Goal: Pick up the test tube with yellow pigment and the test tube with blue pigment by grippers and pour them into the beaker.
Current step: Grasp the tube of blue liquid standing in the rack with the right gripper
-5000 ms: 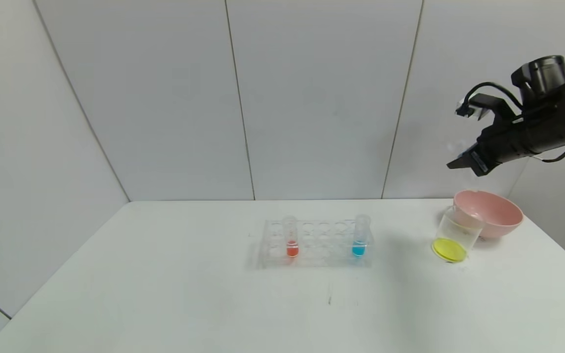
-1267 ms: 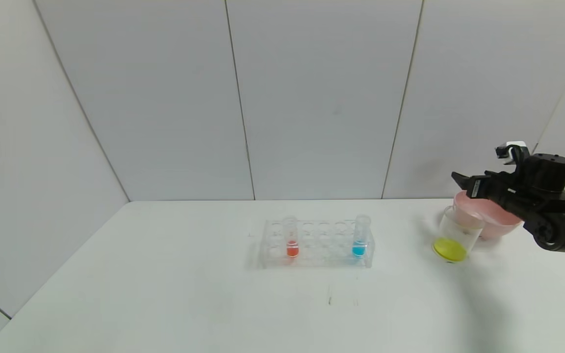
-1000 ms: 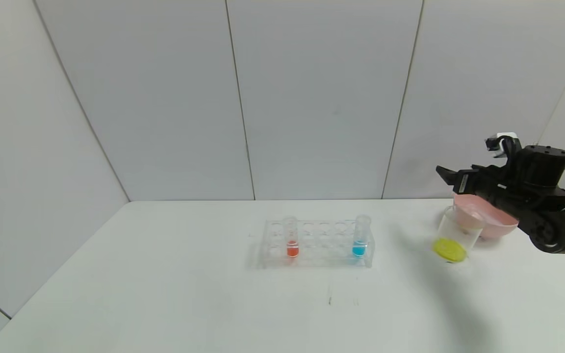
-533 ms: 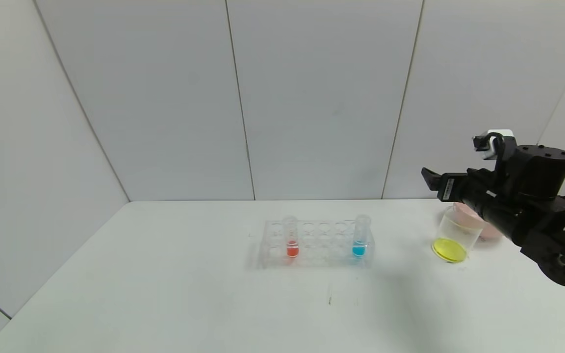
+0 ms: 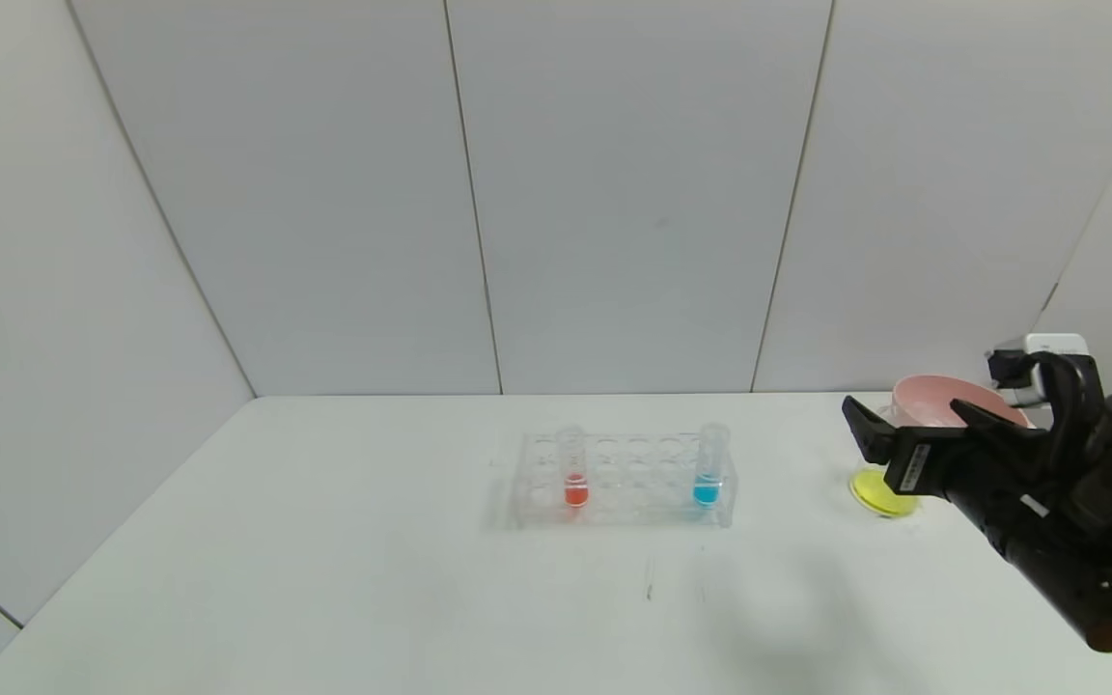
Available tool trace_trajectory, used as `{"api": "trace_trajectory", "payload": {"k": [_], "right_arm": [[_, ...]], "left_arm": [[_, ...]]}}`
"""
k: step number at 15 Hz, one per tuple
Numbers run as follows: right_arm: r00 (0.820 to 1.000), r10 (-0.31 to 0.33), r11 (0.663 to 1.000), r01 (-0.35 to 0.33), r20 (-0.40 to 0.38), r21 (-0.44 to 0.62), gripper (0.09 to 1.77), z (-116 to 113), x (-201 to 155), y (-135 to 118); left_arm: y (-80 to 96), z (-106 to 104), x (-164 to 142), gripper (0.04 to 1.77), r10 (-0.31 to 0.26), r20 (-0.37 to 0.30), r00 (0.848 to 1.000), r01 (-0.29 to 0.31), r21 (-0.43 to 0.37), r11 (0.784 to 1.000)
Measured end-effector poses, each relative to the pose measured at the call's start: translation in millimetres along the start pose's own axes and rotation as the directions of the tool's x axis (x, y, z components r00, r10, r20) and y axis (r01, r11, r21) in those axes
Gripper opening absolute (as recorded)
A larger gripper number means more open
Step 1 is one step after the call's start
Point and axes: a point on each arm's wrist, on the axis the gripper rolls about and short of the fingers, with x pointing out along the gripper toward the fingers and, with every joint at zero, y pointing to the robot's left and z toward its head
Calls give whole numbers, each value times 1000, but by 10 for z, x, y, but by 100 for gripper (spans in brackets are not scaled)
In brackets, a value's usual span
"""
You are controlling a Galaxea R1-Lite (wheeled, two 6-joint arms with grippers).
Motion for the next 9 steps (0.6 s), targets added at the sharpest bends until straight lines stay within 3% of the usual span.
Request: {"api": "trace_trajectory", "payload": {"k": [3, 9], "right_arm": [[999, -40, 999, 40, -14, -4, 170, -125, -256, 65], [999, 20, 1000, -20, -49, 0, 170, -316, -479, 514]], "left_arm": [[0, 0, 0, 176, 0, 0, 1000, 0, 0, 1000], [0, 0, 0, 176, 0, 0, 1000, 0, 0, 1000]]}}
